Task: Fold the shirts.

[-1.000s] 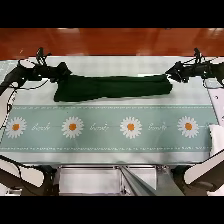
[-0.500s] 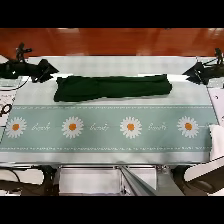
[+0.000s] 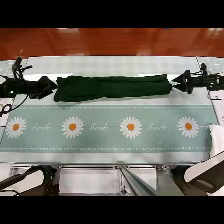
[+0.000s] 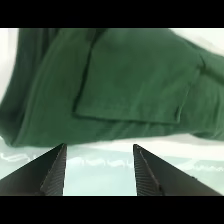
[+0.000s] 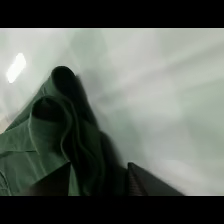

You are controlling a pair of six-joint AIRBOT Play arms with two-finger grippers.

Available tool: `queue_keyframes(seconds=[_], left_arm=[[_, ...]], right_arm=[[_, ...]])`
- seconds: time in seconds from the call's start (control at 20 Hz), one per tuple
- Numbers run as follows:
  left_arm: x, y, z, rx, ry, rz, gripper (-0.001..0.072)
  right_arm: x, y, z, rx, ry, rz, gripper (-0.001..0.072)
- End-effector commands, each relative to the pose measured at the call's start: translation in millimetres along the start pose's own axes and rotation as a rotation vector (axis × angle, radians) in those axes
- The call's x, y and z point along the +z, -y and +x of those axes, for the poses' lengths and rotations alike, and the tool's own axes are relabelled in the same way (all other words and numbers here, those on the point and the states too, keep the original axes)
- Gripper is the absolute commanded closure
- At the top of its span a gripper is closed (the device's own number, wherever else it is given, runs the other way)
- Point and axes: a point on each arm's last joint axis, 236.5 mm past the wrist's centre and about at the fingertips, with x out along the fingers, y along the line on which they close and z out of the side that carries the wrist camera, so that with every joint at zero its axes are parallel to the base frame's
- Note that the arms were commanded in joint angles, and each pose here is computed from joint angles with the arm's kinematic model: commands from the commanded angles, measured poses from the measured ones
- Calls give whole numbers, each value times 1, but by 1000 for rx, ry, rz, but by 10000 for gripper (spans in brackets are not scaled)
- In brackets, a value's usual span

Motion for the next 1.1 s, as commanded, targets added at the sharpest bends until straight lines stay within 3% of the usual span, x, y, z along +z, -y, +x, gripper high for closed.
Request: queue_keyframes(seconds=[0.0,0.3,0.35,0.4,0.45,0.5,0.6,0.75,0.8,0.85,0.9,1.05], left_arm=[[-7,6,1,-4,-4,16,198],[-6,8,2,-5,0,19,198],[-6,8,2,-5,0,19,198],[-6,7,2,-5,0,19,198],[-7,8,2,-5,-1,19,198],[-7,8,2,-5,-3,19,198],[-7,8,2,-5,-3,20,199],[-9,14,2,-30,-11,26,220],[-11,24,2,-72,-19,44,332],[-14,38,1,-130,-25,78,588],[-15,55,1,-188,-20,124,686],[-26,109,10,-301,-3,197,687]], right_arm=[[-6,-7,22,55,-27,32,291],[-26,-27,49,50,-85,-8,296],[-29,-30,54,48,-94,-17,330],[-32,-34,58,50,-101,-24,438],[-34,-39,59,50,-109,-47,611],[-36,-48,57,64,-124,-90,681],[-35,-69,46,72,-132,-154,682],[-26,-86,5,-38,-77,-272,682],[-26,-92,-13,-81,-55,-312,682],[-31,-101,-29,-101,-45,-349,682],[-36,-109,-47,-121,-24,-383,682],[-61,-132,-87,-141,38,-454,682]])
